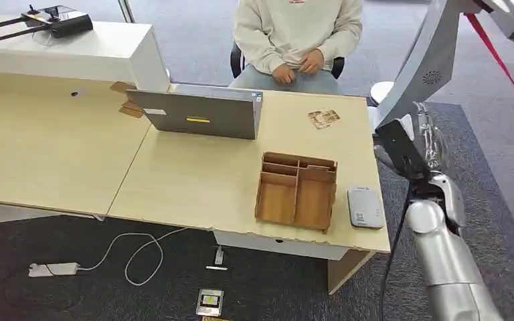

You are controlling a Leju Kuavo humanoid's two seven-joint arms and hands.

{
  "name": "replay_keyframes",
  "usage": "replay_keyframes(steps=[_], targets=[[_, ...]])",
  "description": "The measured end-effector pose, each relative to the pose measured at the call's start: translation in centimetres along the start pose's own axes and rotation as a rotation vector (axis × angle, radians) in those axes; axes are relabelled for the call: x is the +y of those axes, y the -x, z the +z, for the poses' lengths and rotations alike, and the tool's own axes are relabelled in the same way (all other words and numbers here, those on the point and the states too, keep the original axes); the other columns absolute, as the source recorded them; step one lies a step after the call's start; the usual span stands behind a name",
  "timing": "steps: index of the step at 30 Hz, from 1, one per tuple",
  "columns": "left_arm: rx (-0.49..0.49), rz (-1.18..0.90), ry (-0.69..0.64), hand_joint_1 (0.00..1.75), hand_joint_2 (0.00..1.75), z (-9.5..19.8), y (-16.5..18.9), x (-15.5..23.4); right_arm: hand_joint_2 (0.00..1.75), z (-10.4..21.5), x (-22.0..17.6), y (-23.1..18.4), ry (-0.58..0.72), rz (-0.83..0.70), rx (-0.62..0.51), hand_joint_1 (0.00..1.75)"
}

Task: Pass the card to the sensor for recognition and then transmit it.

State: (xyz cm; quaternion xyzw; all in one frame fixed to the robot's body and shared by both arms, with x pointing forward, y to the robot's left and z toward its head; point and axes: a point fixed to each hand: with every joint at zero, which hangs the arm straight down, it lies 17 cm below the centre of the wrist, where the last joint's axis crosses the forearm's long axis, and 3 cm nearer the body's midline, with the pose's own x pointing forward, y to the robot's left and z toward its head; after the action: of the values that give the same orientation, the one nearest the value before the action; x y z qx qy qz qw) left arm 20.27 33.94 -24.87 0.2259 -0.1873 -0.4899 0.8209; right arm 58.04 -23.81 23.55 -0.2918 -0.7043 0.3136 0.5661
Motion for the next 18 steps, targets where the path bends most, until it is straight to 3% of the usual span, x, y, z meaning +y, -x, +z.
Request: replay_keyframes(steps=[18], targets=[[-0.008,-0.023,-0.005,0.0,0.0,-0.2,-0.7,0.7,1.75,-0.9,0.6,-3.1,-0.012,0.024,-0.103,0.0]])
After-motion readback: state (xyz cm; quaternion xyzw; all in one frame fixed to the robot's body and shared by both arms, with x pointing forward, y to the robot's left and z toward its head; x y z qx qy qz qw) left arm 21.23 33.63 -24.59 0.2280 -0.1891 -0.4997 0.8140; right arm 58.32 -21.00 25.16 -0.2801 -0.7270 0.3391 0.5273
